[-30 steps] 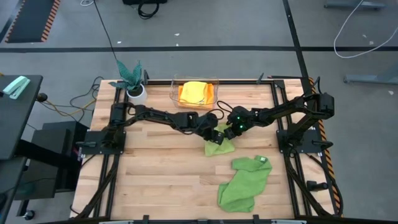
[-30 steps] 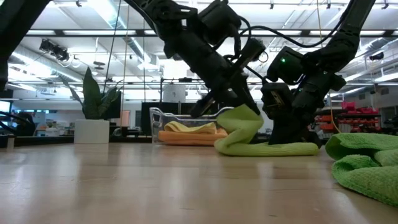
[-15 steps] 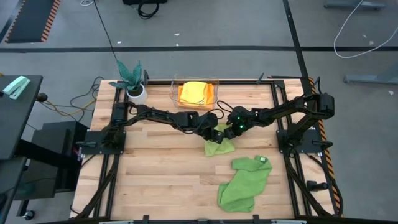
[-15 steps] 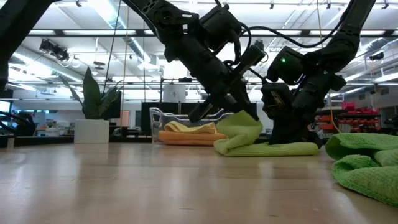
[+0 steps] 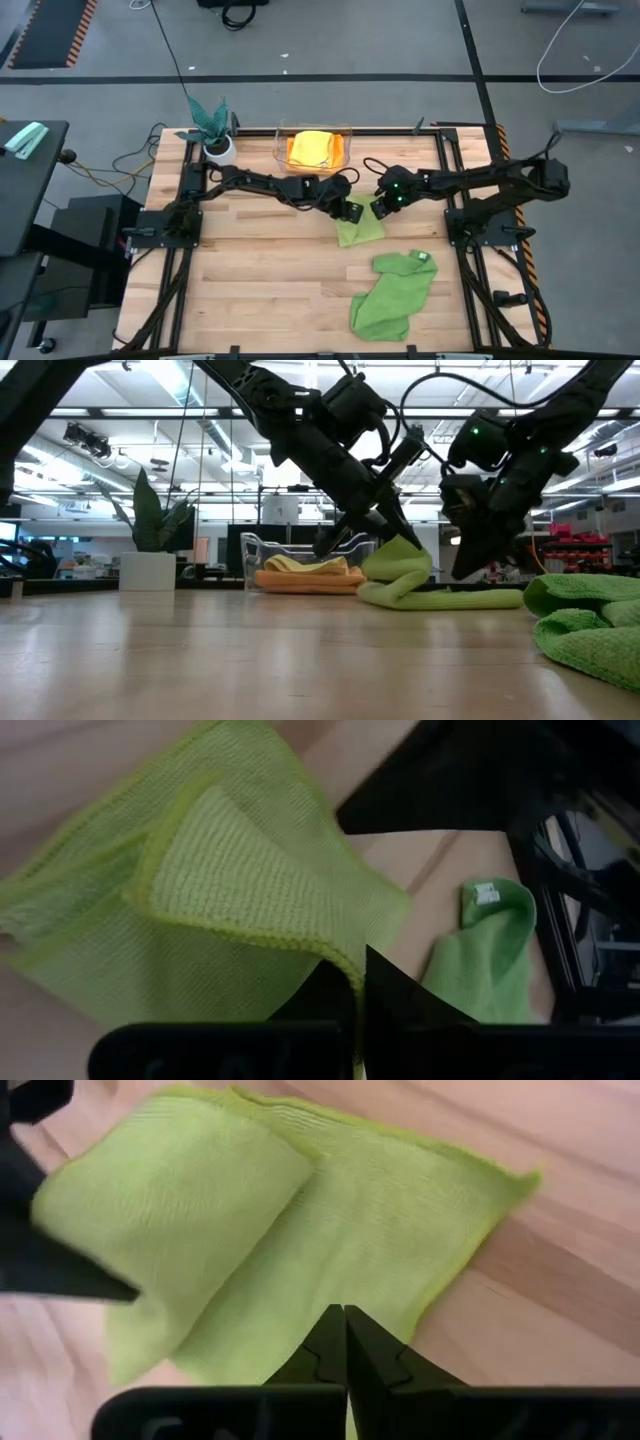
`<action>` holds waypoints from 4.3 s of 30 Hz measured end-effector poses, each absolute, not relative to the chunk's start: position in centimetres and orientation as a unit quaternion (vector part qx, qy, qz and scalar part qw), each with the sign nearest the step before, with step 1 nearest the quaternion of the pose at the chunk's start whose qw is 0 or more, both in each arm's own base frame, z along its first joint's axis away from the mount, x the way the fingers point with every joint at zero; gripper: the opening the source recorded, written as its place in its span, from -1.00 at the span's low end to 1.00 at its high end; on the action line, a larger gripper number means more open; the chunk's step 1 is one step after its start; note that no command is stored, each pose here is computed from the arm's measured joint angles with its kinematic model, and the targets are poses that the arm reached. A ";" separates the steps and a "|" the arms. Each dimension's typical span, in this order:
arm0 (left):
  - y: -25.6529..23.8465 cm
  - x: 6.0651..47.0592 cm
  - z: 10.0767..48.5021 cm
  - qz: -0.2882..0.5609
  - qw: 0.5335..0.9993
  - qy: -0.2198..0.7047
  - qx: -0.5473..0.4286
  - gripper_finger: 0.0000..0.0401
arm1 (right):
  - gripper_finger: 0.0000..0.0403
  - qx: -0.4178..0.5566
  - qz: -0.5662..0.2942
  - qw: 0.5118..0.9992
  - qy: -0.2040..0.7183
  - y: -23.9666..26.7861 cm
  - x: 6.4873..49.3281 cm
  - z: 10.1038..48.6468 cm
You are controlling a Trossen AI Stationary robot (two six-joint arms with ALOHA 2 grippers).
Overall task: Fold microfiber towels
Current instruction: Fold the light green towel
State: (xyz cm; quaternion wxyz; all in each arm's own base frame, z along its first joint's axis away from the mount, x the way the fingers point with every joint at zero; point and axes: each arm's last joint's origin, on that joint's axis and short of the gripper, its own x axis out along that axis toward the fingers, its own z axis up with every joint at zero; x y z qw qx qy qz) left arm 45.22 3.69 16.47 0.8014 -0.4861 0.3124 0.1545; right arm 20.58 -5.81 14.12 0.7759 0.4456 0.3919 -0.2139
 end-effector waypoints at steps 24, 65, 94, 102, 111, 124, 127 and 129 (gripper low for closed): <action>4.9 46.7 14.6 0.144 0.796 0.281 -0.516 -0.96 | -0.99 0.418 -0.222 0.759 0.447 -5.7 20.2 12.9; 7.0 49.0 17.5 0.100 0.837 0.330 -0.424 -0.27 | -0.97 0.418 -0.242 0.748 0.454 -5.6 19.7 13.1; 7.4 46.9 19.8 0.167 0.800 0.498 -0.290 -0.52 | -0.99 0.430 -0.237 0.792 0.364 -5.6 17.9 19.2; 7.2 46.3 19.0 0.170 0.791 0.536 -0.243 -0.62 | -0.99 0.411 -0.239 0.792 0.384 -7.5 21.4 20.0; 6.3 44.8 18.5 0.164 0.750 0.611 -0.192 -0.73 | -0.99 0.426 -0.231 0.765 0.424 -7.9 22.7 17.9; 10.2 41.8 18.4 0.207 0.672 0.691 -0.168 -0.89 | -0.99 0.417 -0.208 0.781 0.416 -6.3 23.2 18.6; 11.8 41.1 18.7 0.217 0.665 0.692 -0.178 -0.93 | -0.99 0.409 -0.207 0.787 0.412 -6.1 23.4 18.8; 12.8 40.7 19.1 0.222 0.665 0.689 -0.182 -0.95 | -0.99 0.400 -0.201 0.796 0.407 -6.1 23.8 19.3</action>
